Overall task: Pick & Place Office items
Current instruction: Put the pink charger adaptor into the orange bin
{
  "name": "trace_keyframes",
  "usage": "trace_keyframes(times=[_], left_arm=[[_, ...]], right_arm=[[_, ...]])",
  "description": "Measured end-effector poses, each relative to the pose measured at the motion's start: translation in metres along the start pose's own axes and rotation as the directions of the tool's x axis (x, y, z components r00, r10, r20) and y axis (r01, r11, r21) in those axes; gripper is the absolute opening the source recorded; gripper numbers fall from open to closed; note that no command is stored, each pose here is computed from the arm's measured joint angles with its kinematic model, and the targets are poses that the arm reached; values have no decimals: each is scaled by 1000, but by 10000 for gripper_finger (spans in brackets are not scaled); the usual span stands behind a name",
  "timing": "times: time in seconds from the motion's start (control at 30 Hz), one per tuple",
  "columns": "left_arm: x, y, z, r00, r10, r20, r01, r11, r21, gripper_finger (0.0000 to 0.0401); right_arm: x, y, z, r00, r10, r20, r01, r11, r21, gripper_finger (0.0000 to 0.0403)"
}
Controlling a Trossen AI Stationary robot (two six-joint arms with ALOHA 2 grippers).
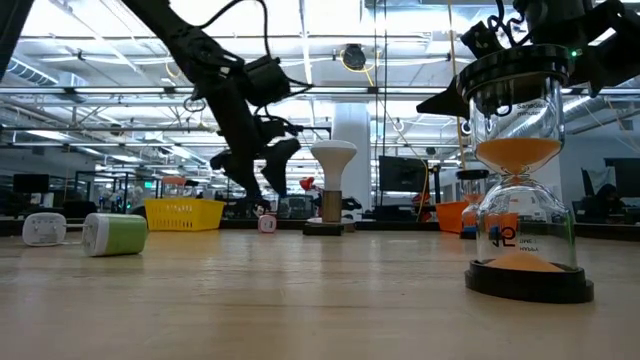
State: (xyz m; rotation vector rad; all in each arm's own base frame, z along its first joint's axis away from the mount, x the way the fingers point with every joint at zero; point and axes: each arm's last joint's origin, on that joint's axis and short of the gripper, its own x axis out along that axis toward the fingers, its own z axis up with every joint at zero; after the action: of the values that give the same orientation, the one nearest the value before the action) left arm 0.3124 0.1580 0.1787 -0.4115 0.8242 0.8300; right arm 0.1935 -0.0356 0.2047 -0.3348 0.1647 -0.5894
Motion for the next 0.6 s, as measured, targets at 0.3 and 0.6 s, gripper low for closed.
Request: trace_keyframes(times=[0.3, 0.6], left_arm=[[18, -8, -8, 994, 105, -22, -105, 994, -39, 310], [26, -3, -8, 990, 144, -15, -144, 981, -129, 310]], right_arm=[[0, 0, -1, 1000, 5, -11, -5, 1000, -1, 0], [0, 1, -1, 1000, 5, -11, -5, 1000, 2, 0]])
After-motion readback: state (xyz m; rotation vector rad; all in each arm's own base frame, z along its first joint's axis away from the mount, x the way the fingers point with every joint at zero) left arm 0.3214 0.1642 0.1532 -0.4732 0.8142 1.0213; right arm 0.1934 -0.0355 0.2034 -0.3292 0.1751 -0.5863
